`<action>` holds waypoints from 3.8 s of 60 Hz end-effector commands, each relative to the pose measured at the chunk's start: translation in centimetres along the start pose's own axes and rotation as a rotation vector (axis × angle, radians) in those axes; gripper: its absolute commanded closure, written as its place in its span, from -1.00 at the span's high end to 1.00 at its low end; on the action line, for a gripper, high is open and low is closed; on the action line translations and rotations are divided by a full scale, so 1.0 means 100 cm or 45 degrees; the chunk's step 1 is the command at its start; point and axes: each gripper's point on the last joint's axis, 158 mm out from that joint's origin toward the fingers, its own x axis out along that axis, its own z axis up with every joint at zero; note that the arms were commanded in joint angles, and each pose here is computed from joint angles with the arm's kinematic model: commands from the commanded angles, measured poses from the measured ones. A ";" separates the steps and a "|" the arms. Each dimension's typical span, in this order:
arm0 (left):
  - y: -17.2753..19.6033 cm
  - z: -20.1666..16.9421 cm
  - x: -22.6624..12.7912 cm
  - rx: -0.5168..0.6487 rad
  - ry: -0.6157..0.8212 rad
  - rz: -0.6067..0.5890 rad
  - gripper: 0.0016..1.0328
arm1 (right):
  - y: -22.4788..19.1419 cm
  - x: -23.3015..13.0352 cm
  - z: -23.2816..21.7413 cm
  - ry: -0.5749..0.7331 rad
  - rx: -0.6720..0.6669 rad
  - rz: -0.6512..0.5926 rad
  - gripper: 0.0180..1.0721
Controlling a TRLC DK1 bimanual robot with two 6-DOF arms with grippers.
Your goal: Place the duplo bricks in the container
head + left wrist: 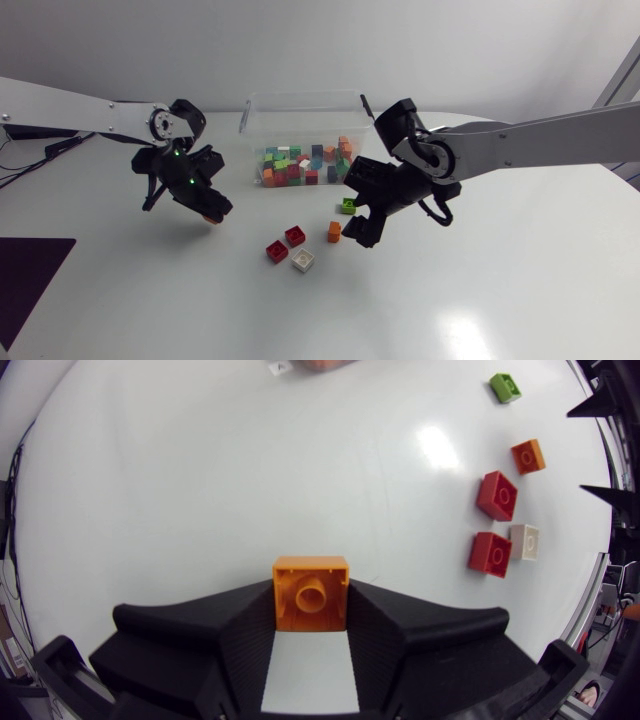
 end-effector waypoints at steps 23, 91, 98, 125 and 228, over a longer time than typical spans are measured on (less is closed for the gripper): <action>-0.023 0.067 -0.134 0.120 -0.450 -0.031 -0.48 | -0.001 0.054 0.003 0.094 -0.064 0.112 0.57; -0.045 0.242 -0.163 0.112 -0.930 -0.142 -0.34 | -0.032 -0.012 0.024 0.050 0.034 0.054 -0.54; -0.037 0.259 -0.155 0.093 -0.977 -0.116 -0.22 | -0.039 -0.030 0.042 -0.007 0.042 0.017 -0.54; -0.015 0.238 -0.186 0.063 -1.027 0.010 0.92 | -0.097 -0.092 0.128 -0.304 0.145 -0.188 -0.53; -0.136 -0.011 0.023 0.574 0.050 -0.080 0.82 | -0.092 -0.137 0.084 -0.428 0.398 -0.321 0.85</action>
